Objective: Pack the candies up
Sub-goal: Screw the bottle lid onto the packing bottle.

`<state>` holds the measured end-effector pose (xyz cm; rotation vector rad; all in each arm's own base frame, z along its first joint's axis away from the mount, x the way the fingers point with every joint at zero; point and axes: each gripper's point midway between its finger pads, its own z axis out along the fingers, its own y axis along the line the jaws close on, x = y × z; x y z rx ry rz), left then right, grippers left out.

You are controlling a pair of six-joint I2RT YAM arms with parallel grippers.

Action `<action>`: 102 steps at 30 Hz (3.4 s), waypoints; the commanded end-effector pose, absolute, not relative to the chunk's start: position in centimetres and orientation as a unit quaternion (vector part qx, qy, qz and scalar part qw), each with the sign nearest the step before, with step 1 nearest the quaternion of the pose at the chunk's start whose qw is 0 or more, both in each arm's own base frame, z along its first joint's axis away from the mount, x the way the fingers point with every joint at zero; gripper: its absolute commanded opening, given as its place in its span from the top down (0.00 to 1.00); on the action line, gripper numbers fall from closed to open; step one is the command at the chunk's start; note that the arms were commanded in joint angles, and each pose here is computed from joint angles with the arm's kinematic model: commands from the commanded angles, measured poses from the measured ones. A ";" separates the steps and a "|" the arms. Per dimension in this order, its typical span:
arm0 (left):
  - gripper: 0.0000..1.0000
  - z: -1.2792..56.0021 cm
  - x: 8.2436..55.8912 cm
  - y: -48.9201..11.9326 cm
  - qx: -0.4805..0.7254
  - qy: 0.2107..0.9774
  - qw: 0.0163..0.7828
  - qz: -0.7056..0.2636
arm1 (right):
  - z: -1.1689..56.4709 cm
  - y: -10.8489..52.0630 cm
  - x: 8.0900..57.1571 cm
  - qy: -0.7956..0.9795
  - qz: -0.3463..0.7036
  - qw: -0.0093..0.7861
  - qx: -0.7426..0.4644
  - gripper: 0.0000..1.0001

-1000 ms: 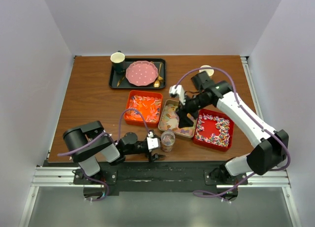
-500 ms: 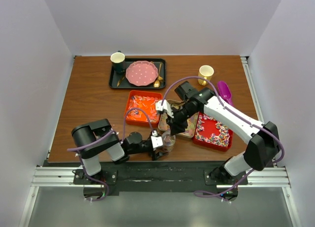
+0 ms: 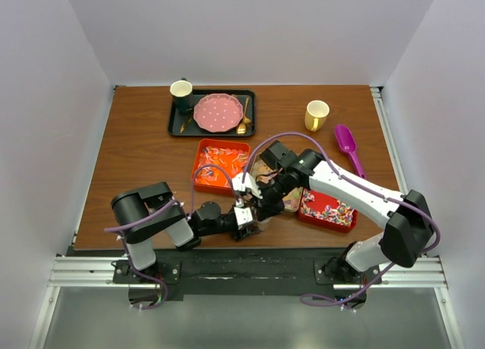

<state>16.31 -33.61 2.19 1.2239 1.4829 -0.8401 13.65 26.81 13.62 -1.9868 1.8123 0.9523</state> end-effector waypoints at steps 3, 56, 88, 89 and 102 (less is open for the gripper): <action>0.77 3.2 16.9 -34.7 0.503 0.599 0.516 -0.348 | 10.8 25.2 14.2 0.647 0.285 0.133 -0.694 0.85; 1.00 -0.5 17.5 -34.7 0.492 0.660 0.442 -0.358 | 13.4 21.7 15.7 0.514 0.242 0.079 -0.819 0.02; 1.00 -1.3 17.1 -34.7 0.504 0.664 0.421 -0.357 | 16.2 23.9 17.5 0.540 0.275 0.121 -0.786 0.01; 1.00 -1.3 17.2 -34.7 0.503 0.664 0.422 -0.357 | 16.2 24.1 16.8 0.531 0.279 0.113 -0.792 0.01; 1.00 -1.2 17.9 -34.3 0.483 0.676 0.428 -0.356 | 14.3 22.0 14.7 0.545 0.261 0.075 -0.793 0.02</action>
